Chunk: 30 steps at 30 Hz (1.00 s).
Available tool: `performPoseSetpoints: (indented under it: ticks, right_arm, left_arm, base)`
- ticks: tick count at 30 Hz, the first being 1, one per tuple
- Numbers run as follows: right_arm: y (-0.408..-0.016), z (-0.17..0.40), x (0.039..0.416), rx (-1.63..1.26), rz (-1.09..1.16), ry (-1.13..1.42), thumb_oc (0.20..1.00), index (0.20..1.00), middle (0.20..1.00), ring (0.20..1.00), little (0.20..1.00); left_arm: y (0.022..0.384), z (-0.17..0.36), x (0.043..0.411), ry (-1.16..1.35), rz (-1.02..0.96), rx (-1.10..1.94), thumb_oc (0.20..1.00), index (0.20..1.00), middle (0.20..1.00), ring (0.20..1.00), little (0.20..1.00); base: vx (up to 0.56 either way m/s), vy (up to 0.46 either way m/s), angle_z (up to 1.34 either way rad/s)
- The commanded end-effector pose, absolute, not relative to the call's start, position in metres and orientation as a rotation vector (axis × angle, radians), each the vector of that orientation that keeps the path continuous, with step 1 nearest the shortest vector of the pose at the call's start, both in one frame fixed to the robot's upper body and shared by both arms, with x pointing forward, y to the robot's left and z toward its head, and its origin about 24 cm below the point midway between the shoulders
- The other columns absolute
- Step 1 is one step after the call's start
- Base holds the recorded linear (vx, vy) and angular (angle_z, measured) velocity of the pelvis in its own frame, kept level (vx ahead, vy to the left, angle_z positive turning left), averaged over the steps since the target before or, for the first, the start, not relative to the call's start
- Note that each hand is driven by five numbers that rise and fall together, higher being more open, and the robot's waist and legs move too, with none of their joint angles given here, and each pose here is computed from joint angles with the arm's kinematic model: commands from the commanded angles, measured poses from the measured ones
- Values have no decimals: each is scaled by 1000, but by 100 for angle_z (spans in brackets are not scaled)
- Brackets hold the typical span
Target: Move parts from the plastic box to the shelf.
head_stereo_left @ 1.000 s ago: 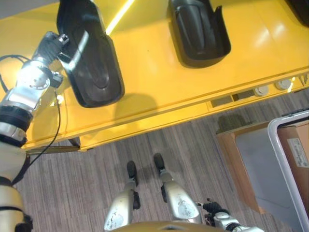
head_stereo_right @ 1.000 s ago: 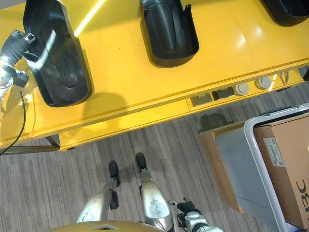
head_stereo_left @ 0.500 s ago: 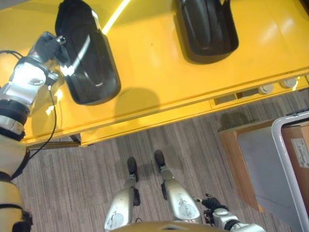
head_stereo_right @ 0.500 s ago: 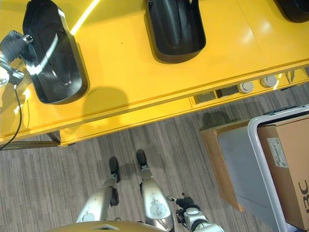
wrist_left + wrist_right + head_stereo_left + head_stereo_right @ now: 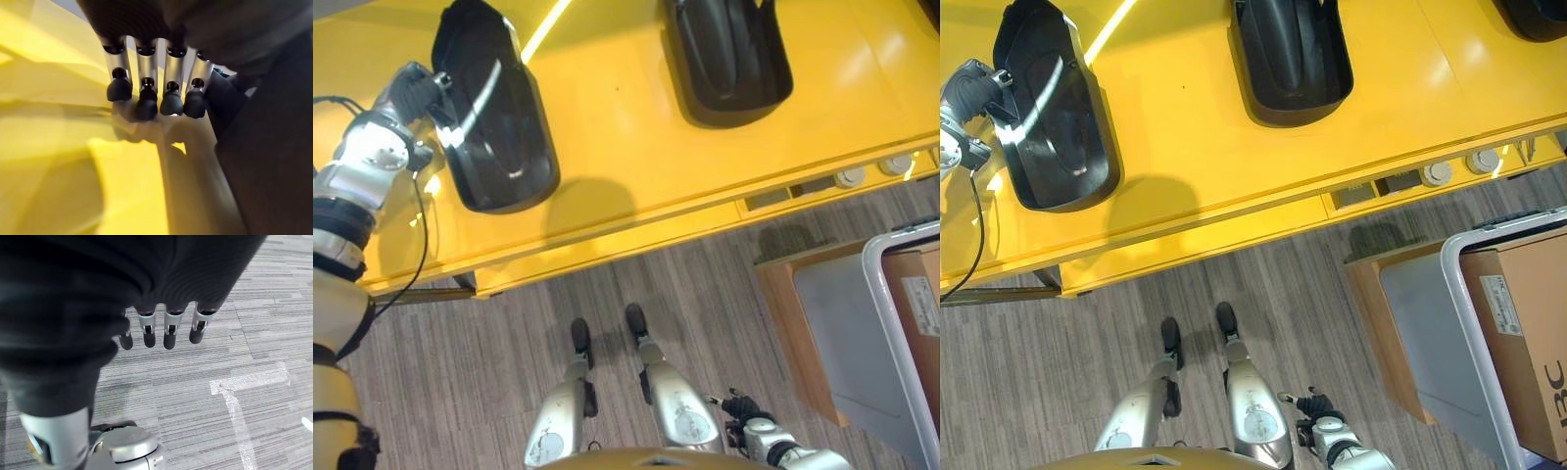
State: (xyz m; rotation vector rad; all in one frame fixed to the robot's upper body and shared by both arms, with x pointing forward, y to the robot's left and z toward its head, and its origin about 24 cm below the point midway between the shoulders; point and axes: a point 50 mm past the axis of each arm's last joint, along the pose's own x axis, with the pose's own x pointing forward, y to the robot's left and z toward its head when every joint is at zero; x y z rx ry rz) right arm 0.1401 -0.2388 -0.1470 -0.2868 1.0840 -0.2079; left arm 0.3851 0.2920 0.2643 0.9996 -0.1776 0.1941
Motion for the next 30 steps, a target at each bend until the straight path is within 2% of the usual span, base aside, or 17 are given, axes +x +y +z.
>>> performPoseSetpoints:
  ticks: [1, 2, 3, 16, 24, 30]
  right_arm:
    - [-248, -151, 121, -280, -229, 1148, 1000, 1000, 1000, 1000, 1000]
    - [-248, -151, 121, -281, -227, 1148, 1000, 1000, 1000, 1000, 1000]
    - [-248, -151, 121, -283, -224, 1147, 1000, 1000, 1000, 1000, 1000]
    - [-245, -152, 123, -273, -215, 1139, 1000, 1000, 1000, 1000, 1000]
    - [-242, -155, 113, -247, -245, 1162, 1000, 1000, 1000, 1000, 1000]
    - [-246, -158, 97, -249, -254, 1208, 1000, 1000, 1000, 1000, 1000]
  left_arm:
    - [292, 300, 386, -237, 241, 1035, 473, 473, 473, 473, 473]
    - [292, 300, 386, -235, 239, 1040, 642, 642, 642, 642, 642]
    - [290, 301, 386, -240, 231, 1058, 1000, 1000, 1000, 1000, 1000]
    - [284, 299, 387, -252, 221, 1119, 1000, 1000, 1000, 1000, 1000]
    - [289, 300, 374, -444, 405, 971, 1000, 1000, 1000, 1000, 1000]
    - [294, 287, 364, -460, 421, 1014, 1000, 1000, 1000, 1000, 1000]
  base:
    - [-1, 4, -3]
    - [-1, 0, -4]
    - [-4, 4, -3]
    - [-4, -2, -2]
    - [15, -5, 0]
    - [78, -6, 1]
